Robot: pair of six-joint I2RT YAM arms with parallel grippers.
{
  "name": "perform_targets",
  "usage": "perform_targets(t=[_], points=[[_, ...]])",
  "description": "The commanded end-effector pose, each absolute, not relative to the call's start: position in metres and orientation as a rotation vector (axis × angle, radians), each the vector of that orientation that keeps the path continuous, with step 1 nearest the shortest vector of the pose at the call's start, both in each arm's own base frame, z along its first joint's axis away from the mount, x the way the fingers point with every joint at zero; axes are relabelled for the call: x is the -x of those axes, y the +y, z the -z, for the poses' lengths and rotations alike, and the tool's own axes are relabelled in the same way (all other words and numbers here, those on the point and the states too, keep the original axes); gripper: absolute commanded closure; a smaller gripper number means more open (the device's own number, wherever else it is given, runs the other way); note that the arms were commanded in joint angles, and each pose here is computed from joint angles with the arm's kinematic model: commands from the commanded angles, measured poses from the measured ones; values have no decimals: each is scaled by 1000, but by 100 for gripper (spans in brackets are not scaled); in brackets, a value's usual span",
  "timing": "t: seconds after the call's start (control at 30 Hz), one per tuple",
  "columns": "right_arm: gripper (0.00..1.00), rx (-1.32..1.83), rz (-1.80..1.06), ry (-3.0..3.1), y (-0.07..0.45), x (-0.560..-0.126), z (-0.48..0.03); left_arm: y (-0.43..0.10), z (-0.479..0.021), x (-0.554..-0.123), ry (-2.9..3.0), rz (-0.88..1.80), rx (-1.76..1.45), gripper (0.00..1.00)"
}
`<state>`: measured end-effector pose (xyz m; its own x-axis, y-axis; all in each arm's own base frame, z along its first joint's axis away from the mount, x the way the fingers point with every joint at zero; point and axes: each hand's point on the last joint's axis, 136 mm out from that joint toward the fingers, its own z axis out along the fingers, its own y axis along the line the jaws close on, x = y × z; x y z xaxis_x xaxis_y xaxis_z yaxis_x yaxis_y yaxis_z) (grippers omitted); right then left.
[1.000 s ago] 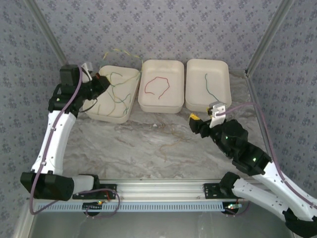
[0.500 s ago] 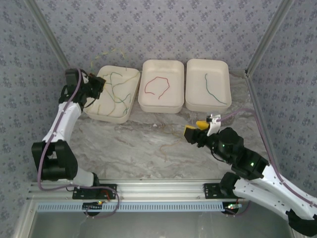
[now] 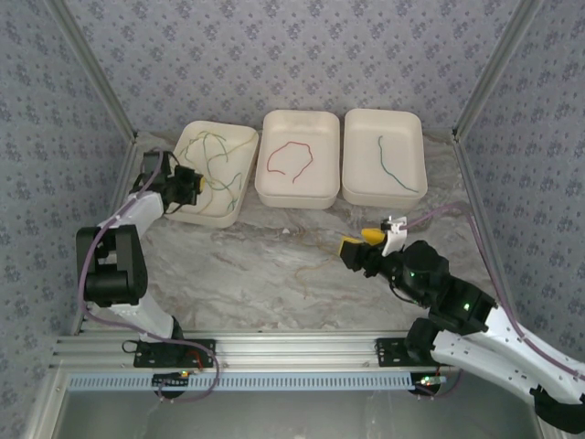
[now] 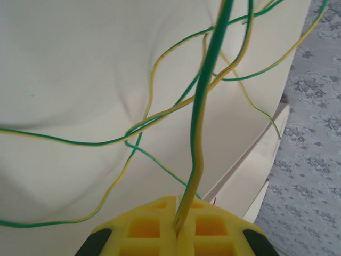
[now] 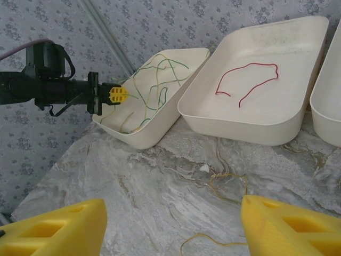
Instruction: Untangle the cables
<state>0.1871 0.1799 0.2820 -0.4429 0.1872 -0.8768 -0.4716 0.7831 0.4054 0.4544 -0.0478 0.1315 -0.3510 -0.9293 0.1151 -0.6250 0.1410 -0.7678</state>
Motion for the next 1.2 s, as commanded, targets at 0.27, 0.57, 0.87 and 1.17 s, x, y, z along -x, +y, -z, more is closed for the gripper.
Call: perform_targets(t=[0.27,0.57,0.87,1.17], points=[[31,188,-731,1915,178,-189,-271,-55,-128,-453,1982,1182,1600,38],[29,93,-558,2081,176,-209,-229,-65,-195,-427,2014,1156,1404,16],[38,-50,-314,2394,166,-228,-155,-105,-243,-363,2144,937,984,31],[48,-705,-485,2523,127,-228,-118,-215,-157,-250,2511,545,250,58]])
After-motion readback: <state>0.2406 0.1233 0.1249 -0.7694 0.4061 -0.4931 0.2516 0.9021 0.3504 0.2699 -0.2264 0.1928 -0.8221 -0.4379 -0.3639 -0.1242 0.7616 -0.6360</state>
